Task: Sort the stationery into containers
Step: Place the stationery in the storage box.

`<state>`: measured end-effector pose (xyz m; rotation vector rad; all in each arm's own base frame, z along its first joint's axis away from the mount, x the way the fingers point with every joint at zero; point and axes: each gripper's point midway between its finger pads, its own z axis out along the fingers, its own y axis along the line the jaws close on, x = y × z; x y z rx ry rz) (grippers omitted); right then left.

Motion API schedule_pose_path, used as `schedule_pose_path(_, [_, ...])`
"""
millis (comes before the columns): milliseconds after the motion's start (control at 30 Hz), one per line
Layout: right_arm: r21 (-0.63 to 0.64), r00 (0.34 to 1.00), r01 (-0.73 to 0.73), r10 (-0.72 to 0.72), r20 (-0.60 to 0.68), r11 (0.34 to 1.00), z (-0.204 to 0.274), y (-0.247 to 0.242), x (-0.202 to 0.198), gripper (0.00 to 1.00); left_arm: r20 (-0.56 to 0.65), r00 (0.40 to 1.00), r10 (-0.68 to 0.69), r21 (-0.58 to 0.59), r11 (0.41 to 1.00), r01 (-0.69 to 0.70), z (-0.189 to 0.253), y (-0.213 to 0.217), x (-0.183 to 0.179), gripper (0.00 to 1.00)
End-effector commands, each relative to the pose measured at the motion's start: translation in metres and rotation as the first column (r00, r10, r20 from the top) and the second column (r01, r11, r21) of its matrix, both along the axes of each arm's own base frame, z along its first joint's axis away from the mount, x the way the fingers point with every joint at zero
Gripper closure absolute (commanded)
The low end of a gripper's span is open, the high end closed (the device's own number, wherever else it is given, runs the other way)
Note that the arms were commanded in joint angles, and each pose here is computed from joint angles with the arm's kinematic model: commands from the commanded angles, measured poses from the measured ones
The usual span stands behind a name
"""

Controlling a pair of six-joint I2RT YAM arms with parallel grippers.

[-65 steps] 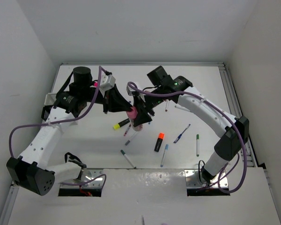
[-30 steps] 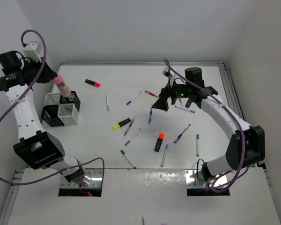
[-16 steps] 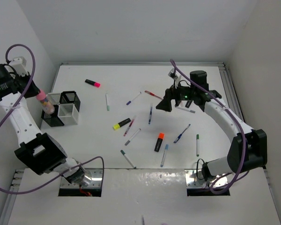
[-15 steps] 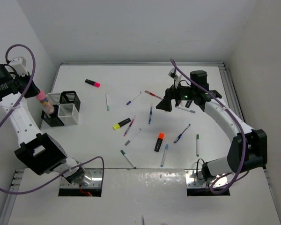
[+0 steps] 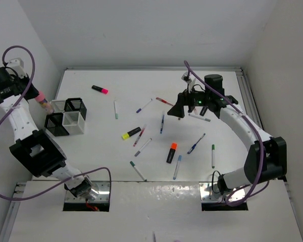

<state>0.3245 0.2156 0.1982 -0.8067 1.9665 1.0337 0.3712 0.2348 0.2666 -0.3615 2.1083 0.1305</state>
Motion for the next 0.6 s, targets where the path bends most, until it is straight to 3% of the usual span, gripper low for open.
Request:
schedule_pose_path(0, [0.027, 0.998, 0.020, -0.022, 0.055, 0.999, 0.019, 0.003, 0.019, 0.02, 0.147, 0.989, -0.020, 0.058, 0.998, 0.011, 0.032, 0.004, 0.023, 1.00])
schedule_pose_path(133, [0.023, 0.999, 0.027, -0.028, 0.046, 0.999, 0.020, 0.005, 0.026, 0.02, 0.176, 0.982, -0.064, 0.088, 0.995, 0.049, 0.037, -0.009, 0.040, 1.00])
schedule_pose_path(567, [0.004, 0.998, 0.046, -0.046, 0.042, 0.999, 0.015, 0.008, 0.036, 0.02, 0.115, 0.990, -0.079, 0.089, 0.994, 0.069, 0.002, -0.022, 0.062, 1.00])
